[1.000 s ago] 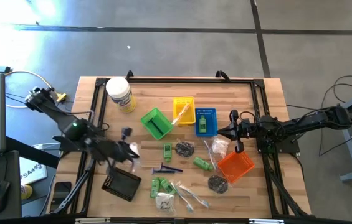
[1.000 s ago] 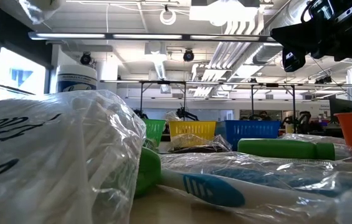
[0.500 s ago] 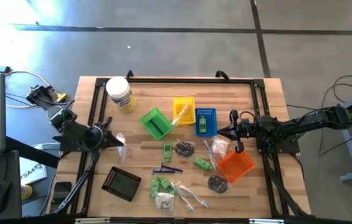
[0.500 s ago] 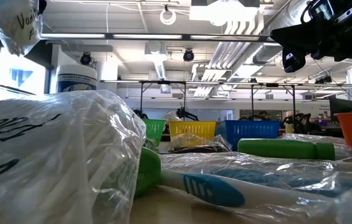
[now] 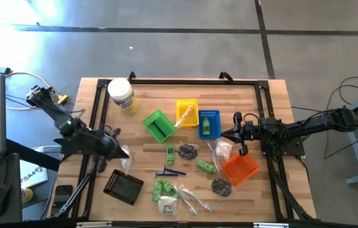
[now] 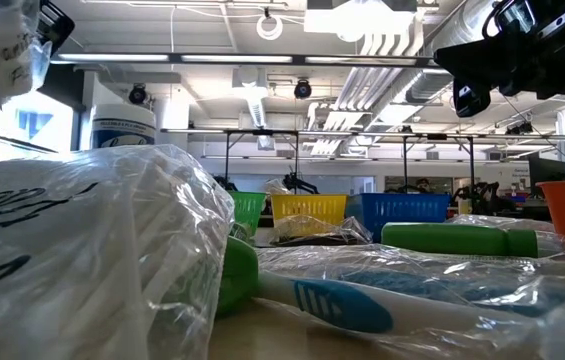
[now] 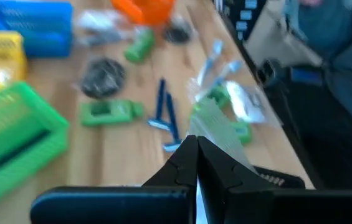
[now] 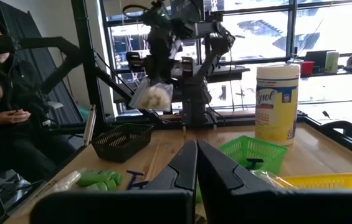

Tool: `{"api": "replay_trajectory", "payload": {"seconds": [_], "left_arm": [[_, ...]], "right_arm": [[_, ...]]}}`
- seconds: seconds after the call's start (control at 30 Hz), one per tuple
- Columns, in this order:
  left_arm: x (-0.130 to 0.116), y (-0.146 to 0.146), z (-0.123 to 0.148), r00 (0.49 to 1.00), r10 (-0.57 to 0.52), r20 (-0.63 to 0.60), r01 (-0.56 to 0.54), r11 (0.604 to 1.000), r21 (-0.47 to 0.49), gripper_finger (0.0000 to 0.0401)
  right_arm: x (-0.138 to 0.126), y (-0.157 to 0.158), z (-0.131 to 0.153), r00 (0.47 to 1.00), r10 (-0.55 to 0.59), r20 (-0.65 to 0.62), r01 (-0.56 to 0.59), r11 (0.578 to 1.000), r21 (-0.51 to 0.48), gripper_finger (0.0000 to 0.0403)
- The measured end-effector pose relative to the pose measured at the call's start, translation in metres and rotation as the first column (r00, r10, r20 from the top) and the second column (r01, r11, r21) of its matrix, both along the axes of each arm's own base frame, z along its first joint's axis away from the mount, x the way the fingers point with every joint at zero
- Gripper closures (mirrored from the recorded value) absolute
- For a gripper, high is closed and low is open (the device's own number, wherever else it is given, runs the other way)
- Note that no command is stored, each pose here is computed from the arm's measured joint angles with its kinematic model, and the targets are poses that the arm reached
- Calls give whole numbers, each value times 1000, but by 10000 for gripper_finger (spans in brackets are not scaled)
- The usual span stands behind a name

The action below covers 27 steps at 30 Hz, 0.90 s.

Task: Pick & Place Travel size toiletries
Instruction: Put the cotton pack into the black basket

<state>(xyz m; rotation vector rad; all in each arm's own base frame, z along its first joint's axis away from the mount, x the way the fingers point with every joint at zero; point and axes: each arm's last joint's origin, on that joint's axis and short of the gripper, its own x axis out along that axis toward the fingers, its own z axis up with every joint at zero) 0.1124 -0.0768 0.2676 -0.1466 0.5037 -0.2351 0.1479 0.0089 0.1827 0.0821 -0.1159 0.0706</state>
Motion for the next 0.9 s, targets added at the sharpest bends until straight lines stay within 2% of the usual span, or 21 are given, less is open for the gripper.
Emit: {"api": "replay_trajectory", "payload": {"seconds": [0.13,0.23,0.4,0.7,0.9], "left_arm": [[25,-23,-4,990,-55,-131,53,998,-21,401],[41,-41,-16,959,-114,-261,111,993,-24,401],[60,-67,-25,916,-139,-376,160,987,26,401],[68,-90,-30,857,-79,-509,121,991,50,401],[68,-89,-42,804,34,-593,28,995,94,401]], "right_arm": [[0,0,0,1000,0,-3,0,1000,0,399],[0,0,0,1000,0,-4,0,1000,0,399],[0,0,-1,1000,0,-14,0,1000,0,399],[0,0,-2,1000,-4,-18,4,1000,0,399],[0,0,-2,1000,-4,-18,4,1000,0,399]]}}
